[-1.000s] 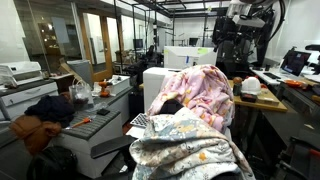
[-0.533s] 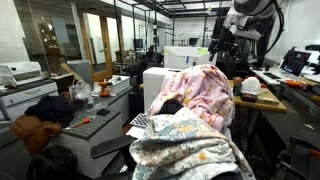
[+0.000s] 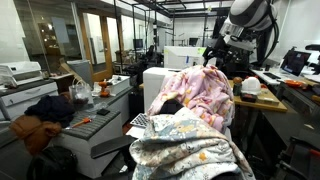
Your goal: Put the fleece on the boxes
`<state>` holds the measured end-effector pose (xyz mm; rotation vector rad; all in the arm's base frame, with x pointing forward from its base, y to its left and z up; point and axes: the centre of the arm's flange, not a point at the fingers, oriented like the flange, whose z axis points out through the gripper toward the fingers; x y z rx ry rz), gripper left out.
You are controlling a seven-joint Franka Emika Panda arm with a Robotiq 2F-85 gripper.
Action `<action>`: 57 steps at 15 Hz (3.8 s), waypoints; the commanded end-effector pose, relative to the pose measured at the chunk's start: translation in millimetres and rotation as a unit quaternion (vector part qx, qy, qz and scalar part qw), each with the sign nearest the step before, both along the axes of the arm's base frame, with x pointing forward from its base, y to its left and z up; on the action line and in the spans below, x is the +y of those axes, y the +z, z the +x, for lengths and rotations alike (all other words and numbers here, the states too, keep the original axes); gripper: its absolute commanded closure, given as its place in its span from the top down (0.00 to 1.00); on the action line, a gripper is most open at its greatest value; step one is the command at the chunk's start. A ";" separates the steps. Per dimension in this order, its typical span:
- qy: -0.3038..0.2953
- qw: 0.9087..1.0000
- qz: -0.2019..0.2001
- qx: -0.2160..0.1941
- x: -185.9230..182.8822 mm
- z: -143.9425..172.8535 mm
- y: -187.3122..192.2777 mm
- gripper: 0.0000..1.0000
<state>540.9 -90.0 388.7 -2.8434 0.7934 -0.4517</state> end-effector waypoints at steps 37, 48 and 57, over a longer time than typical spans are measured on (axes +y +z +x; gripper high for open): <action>0.109 0.963 -0.038 -0.244 45.7 -3.5 -155.7 1.00; 0.105 0.949 -0.049 -0.294 50.9 -8.3 -189.1 0.66; 0.098 0.954 -0.043 -0.279 55.1 -11.4 -195.2 0.01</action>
